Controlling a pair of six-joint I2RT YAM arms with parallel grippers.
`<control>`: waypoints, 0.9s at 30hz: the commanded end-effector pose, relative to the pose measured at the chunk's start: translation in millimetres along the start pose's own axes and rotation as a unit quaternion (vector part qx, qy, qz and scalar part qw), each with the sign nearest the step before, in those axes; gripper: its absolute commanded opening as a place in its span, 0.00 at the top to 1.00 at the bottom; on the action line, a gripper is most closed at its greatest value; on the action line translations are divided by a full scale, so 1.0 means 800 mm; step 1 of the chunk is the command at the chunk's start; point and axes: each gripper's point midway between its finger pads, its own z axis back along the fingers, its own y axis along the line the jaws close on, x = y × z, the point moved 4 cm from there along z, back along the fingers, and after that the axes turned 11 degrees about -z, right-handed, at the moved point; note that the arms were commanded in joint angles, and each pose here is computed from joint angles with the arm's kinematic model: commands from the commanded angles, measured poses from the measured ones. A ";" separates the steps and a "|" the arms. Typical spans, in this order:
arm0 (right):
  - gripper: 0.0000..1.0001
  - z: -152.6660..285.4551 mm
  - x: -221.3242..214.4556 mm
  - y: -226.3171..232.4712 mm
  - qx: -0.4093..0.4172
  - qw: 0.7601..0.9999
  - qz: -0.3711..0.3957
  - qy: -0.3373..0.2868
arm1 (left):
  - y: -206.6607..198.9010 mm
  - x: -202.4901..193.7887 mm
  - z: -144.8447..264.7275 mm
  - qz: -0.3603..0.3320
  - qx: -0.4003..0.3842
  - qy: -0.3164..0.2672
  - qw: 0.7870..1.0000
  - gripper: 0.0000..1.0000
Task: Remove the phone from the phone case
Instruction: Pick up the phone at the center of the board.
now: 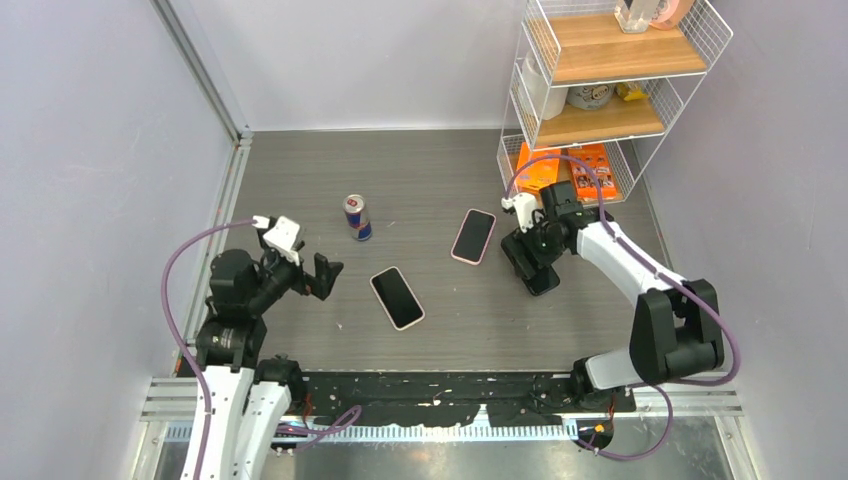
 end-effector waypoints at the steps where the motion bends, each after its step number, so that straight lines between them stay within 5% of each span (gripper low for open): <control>1: 0.95 0.055 0.055 0.035 0.021 0.995 0.046 -0.087 | -0.002 0.055 0.006 0.002 -0.024 -0.039 0.999 0.01; 17: 0.94 0.193 0.155 0.167 0.084 0.942 0.206 -0.251 | -0.057 0.189 -0.034 0.049 -0.180 -0.042 0.982 0.05; 27: 0.94 0.224 0.181 0.214 0.107 0.910 0.256 -0.308 | -0.107 0.231 -0.101 0.138 -0.309 0.012 0.941 0.08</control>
